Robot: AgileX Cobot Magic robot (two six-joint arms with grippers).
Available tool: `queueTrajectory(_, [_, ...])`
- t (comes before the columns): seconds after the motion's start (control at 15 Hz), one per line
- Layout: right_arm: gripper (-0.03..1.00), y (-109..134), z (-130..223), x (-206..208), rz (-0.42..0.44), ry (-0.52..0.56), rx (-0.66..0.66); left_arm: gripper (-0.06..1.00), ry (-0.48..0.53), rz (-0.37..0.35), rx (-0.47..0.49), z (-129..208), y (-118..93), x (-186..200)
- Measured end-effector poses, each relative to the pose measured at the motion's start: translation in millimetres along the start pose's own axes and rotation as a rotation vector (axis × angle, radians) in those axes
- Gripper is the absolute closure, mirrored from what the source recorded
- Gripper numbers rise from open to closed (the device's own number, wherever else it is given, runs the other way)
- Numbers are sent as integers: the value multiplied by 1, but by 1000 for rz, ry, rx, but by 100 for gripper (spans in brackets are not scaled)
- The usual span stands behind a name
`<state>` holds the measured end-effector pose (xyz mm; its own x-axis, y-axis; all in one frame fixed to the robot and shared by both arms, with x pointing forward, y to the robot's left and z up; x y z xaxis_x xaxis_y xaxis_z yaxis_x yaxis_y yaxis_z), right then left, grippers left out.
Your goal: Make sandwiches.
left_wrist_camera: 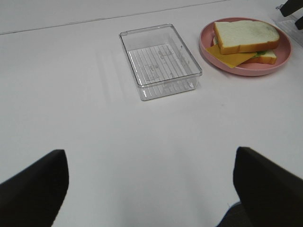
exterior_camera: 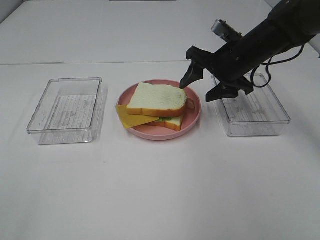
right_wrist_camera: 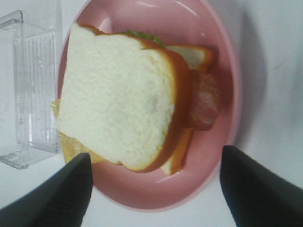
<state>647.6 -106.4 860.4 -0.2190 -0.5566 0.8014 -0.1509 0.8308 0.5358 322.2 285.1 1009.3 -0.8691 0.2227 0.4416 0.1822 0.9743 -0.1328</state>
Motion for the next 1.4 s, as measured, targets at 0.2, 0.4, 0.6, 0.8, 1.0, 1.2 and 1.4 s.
queueTrajectory(0.2, [26, -9, 1, 28, 126, -1, 76, 6, 0, 0, 0, 0, 0, 0])
queueTrajectory(0.4, [26, -10, 7, 78, 263, 8, 196, 6, 0, 0, 0, 0, 0, 0])
queueTrajectory(0.6, [26, -6, 24, 122, 343, 36, 284, 6, 0, 0, 0, 0, 0, 0])
queueTrajectory(0.8, [26, -1, 58, 155, 365, 22, 312, 6, 0, 0, 0, 0, 0, 0])
queueTrajectory(1.0, [26, 6, 103, 186, 364, 19, 325, 6, 0, 0, 0, 0, 0, 0])
queueTrajectory(1.2, [26, 5, 187, 219, 356, 17, 346, 6, 0, 0, 0, 0, 0, 0])
queueTrajectory(1.4, [26, -5, 230, 232, 384, -39, 383, 6, 0, 0, 0, 0, 0, 0])
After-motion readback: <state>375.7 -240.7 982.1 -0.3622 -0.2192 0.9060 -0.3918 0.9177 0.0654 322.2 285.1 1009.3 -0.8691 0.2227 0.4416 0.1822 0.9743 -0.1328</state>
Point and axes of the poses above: a point on each arm's last joint axis where the gripper is mounted, x pointing back along that axis away from the gripper, y along the wrist's bending axis when the last joint is at zero, z = x × y, the point moved 10 cm from there along -x, pointing out along that axis toward the gripper, and after that the axes turned 7 degrees about x, right-handed, at the moved point
